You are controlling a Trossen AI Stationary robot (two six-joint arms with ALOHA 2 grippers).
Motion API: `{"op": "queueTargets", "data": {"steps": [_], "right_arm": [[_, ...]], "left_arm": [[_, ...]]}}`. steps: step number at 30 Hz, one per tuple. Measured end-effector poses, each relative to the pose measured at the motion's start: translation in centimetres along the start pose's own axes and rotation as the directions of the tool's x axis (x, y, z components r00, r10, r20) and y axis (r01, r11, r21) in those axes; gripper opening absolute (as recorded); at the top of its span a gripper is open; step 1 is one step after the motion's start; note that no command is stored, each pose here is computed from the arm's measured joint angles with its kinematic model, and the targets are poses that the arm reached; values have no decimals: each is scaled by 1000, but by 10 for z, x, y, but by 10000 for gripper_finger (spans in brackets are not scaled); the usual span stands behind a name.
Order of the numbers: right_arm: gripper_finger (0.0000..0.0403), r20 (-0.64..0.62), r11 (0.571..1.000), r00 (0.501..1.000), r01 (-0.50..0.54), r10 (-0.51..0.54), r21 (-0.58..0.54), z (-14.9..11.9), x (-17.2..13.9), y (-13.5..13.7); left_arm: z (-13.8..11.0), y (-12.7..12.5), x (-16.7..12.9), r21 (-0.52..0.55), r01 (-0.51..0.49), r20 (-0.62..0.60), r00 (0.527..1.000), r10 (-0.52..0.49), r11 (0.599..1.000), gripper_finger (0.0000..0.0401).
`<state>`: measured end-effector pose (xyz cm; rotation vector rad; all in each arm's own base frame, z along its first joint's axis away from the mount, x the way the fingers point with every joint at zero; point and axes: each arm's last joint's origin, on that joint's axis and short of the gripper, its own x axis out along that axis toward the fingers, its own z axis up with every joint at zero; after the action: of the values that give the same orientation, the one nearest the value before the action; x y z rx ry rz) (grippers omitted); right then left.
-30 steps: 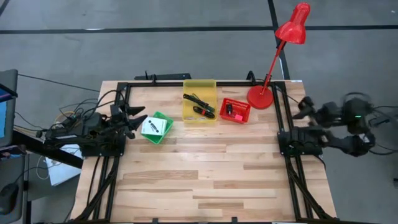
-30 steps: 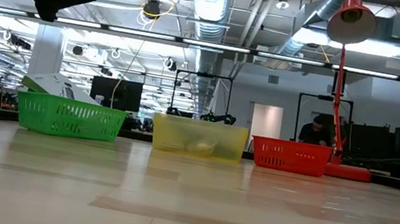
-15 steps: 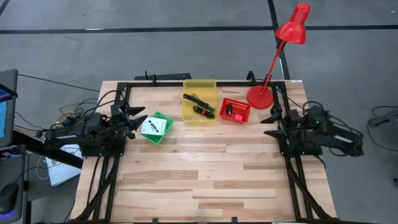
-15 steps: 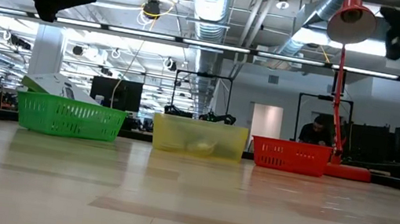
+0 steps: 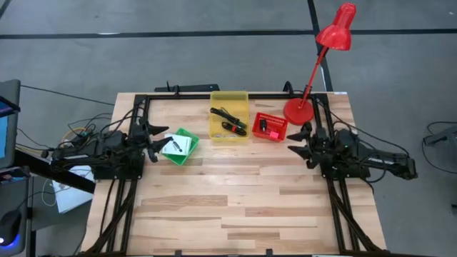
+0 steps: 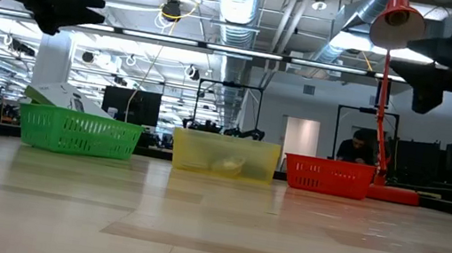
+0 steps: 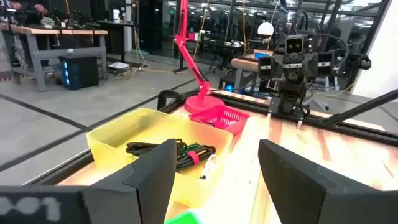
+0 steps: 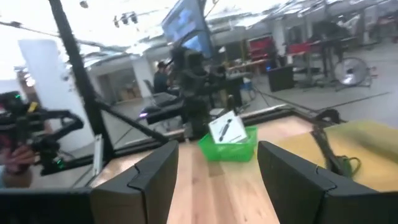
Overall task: Pick and place items into bin
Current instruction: Return to Home Position
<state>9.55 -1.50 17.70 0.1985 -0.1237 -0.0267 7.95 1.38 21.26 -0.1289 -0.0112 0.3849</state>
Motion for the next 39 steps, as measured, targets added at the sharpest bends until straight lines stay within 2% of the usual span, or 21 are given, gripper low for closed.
{"op": "queueTargets", "data": {"steps": [7,14,19,24,29,34,39], "right_arm": [[216,-5,999,999,37,-36,24,-1,0,-1],[216,-99,980,993,76,-59,185,-10,1,-3],[216,-109,974,992,81,-59,210,-11,1,-4],[216,-109,974,992,81,-59,210,-11,1,-4],[216,-109,974,992,81,-58,210,-11,1,-4],[216,-109,974,992,80,-58,210,-11,1,-4],[216,-109,974,992,80,-58,210,-11,1,-4]], "left_arm": [[3,0,0,-53,5,33,999,-3,999,222],[3,0,0,-109,7,28,1000,-4,994,222],[-5,0,0,-91,21,-54,998,-26,996,222],[-17,2,-2,-78,-8,-177,984,-6,997,222],[-30,5,-5,-174,-80,-306,952,24,981,222],[-31,5,-5,-205,-112,-315,948,43,972,222],[-31,6,-5,-186,-107,-317,948,43,977,222]]}}
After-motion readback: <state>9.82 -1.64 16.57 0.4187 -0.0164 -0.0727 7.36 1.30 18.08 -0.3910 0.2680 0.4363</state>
